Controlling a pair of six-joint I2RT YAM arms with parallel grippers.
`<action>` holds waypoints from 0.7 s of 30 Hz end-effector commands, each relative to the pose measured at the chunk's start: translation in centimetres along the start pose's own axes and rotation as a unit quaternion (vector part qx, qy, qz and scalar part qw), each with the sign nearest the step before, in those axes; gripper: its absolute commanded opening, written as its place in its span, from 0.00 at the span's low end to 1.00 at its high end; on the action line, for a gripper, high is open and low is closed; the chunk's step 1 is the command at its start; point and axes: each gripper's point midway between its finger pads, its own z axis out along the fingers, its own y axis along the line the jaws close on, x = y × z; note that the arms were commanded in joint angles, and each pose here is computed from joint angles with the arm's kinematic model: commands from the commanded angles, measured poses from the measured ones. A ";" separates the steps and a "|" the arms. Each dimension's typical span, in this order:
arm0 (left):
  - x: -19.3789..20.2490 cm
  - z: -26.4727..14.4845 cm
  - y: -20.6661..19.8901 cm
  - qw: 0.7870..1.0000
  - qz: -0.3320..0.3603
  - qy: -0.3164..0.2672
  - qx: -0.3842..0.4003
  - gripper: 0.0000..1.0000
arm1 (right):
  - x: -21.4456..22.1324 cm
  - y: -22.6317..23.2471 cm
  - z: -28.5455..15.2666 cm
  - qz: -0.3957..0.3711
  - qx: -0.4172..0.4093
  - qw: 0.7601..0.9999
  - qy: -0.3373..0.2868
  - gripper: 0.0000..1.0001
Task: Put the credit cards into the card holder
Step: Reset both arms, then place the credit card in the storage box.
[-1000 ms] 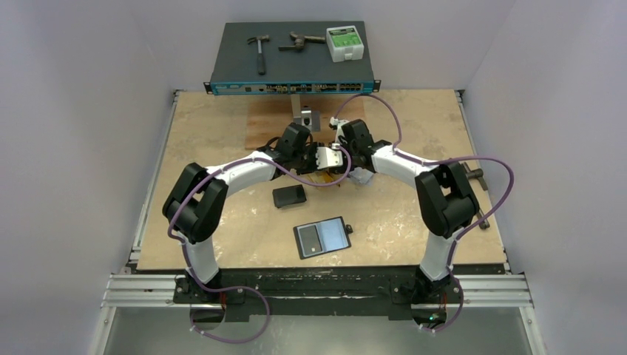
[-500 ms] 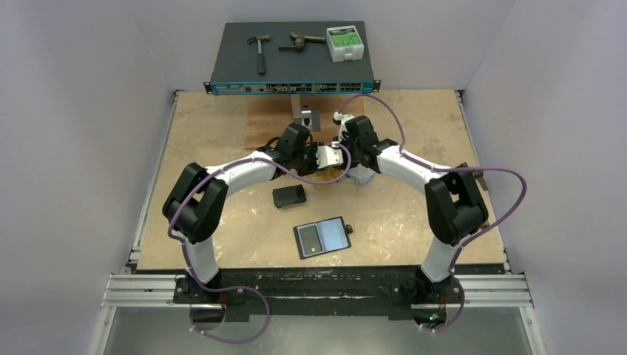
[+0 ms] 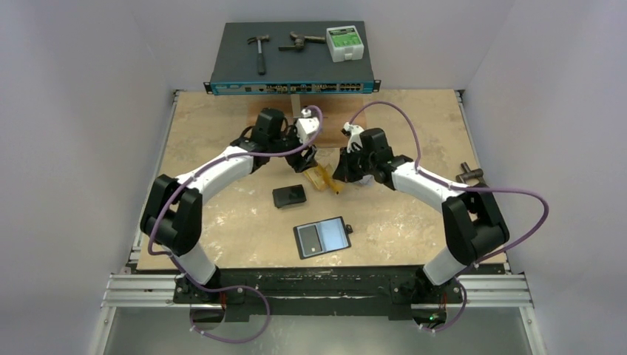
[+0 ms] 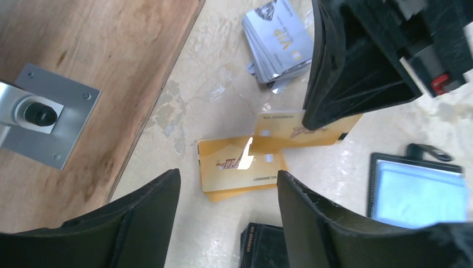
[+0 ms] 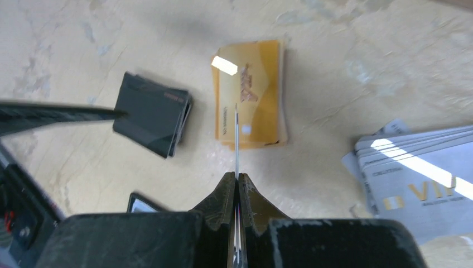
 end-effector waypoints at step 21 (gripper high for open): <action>-1.9 -5.4 -5.5 0.973 -0.082 -0.110 0.184 0.46 | -3.5 8.5 -4.5 -0.035 -0.229 0.967 -0.105 0.00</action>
